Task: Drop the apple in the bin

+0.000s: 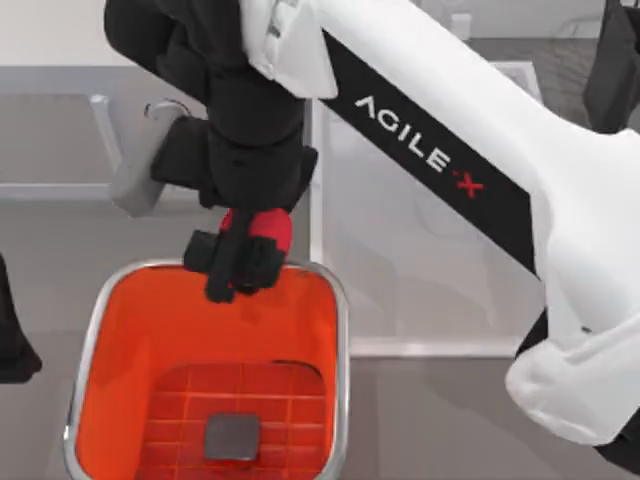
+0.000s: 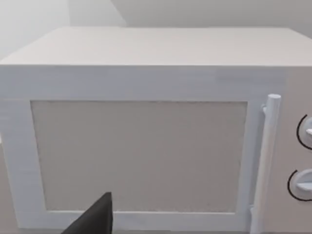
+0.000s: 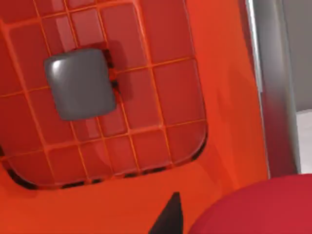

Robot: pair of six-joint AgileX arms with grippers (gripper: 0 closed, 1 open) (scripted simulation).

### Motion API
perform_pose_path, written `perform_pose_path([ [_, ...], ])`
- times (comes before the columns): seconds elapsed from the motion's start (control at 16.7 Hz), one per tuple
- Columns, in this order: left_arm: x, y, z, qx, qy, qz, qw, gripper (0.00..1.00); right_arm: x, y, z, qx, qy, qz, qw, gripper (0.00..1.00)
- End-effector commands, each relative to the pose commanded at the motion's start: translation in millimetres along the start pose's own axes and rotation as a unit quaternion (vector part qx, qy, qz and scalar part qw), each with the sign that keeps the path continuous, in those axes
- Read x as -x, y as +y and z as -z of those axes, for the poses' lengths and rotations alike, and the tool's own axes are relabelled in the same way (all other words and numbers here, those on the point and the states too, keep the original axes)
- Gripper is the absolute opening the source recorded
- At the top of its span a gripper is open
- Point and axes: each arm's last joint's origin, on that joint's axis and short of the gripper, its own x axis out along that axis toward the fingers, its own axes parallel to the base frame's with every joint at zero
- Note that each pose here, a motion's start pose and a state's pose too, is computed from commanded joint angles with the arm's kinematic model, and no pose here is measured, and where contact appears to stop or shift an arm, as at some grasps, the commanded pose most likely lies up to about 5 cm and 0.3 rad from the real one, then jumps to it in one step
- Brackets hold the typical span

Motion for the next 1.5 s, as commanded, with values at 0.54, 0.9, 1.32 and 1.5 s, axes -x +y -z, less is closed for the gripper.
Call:
perform_pose_path([
  [0.54,0.0,0.0,0.0,0.0,0.0,0.0,1.0,1.0,-4.6,59.0,-42.6,0.096,-0.106,0.047,0.989,0.0],
  [0.9,0.0,0.0,0.0,0.0,0.0,0.0,1.0,1.0,-35.5,62.7,-41.2,0.098,-0.058,0.026,0.993,0.0],
  [1.32,0.0,0.0,0.0,0.0,0.0,0.0,1.0,1.0,-74.9,67.4,-27.8,0.095,0.004,0.0,0.995,0.0],
  [1.5,0.0,0.0,0.0,0.0,0.0,0.0,1.0,1.0,-74.9,67.4,-27.8,0.095,0.004,0.0,0.995,0.0],
])
